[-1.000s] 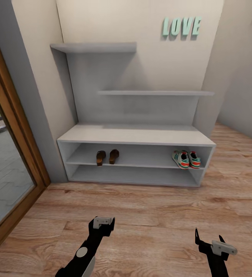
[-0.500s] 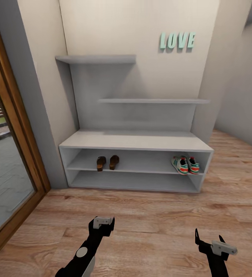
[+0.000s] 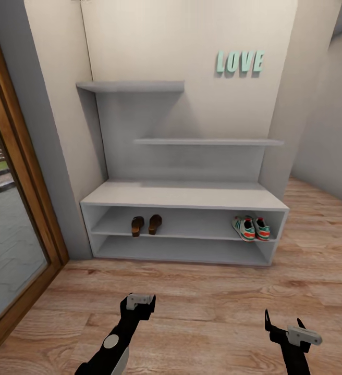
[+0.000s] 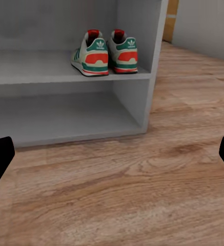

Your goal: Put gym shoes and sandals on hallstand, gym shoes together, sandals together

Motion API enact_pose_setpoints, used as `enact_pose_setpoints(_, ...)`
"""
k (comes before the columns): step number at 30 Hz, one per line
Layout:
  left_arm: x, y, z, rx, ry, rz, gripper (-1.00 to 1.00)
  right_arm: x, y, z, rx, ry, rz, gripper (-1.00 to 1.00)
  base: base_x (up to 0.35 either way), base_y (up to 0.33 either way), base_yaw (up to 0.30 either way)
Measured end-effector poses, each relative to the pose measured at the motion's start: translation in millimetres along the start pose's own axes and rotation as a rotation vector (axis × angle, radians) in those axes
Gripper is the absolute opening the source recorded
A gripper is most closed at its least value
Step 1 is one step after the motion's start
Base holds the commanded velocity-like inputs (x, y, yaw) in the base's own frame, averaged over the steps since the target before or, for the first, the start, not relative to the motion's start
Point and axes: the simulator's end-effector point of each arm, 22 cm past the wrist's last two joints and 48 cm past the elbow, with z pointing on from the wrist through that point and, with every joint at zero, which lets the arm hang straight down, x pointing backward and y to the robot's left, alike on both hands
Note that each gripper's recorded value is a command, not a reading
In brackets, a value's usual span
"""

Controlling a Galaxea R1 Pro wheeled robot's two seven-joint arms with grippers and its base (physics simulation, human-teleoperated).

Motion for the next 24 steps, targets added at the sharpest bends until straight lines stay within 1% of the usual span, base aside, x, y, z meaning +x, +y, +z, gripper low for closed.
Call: enact_pose_setpoints(24, -54.0, -4.8, -6.1, 0.0, 0.001, 0.0, 1.0, -54.0, 1.4, 7.7, 0.0, 0.001, 0.0, 1.0, 0.0, 0.0, 0.0)
